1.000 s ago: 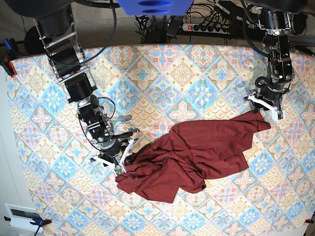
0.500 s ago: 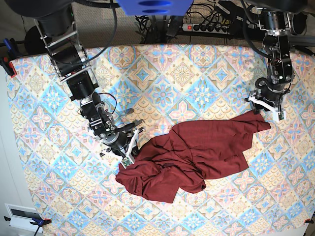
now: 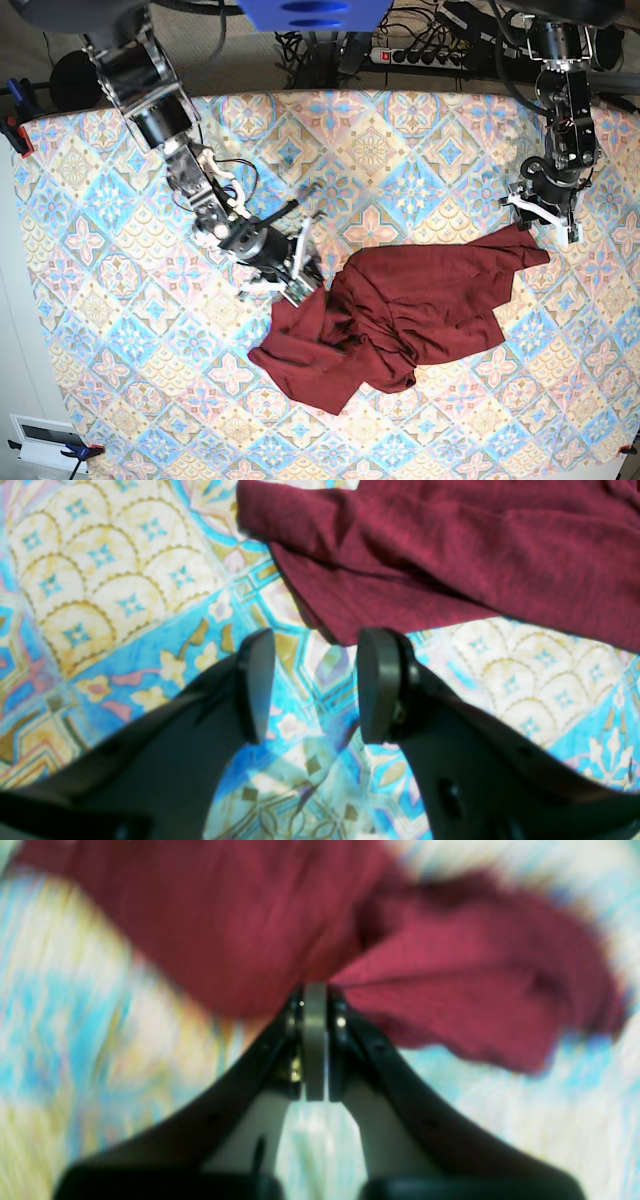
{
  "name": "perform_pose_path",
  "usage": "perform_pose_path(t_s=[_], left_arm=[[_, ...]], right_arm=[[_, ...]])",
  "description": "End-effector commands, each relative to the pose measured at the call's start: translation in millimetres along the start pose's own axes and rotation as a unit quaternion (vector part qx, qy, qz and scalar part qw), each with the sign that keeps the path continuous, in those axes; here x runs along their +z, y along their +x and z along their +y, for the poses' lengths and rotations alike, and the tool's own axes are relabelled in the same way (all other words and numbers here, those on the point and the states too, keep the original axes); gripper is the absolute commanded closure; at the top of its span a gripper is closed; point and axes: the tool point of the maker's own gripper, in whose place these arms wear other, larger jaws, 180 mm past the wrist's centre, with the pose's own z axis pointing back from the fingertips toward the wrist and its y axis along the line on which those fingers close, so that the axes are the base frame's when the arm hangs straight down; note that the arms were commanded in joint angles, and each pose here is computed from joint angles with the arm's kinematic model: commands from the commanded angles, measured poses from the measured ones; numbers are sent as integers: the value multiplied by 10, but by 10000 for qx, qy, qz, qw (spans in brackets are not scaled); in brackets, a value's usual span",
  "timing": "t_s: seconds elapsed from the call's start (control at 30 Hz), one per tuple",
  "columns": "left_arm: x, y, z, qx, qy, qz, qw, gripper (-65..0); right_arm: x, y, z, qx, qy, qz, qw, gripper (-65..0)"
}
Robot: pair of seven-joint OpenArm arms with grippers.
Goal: Layout the t-shirt on the table in an organized manner, then fold the t-shirt properly
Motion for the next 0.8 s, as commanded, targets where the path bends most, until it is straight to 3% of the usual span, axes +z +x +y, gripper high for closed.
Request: perform_pose_path(t_s=[0.0, 0.2, 0.33, 0.47, 0.6, 0.77], left_arm=[[30, 183, 10, -64, -10, -256, 9997, -270], [31, 186, 14, -71, -6, -257, 9996, -270], [31, 186, 14, -71, -6, -257, 9996, -270], [29, 190, 8, -74, -13, -261, 9996, -270], [28, 188, 3, -78, -18, -256, 9996, -270], [28, 177, 1, -72, -20, -248, 9997, -270]], right_arm=[[101, 488, -173, 103, -202, -733, 9970, 0], [201, 176, 233, -79, 91, -430, 9990, 0], [203, 13, 239, 94, 5, -36, 9999, -8], [255, -200, 73, 740, -433, 727, 9937, -121], [269, -142, 19, 932, -562, 683, 9917, -227], [212, -319, 1, 827, -514, 856, 9916, -273]])
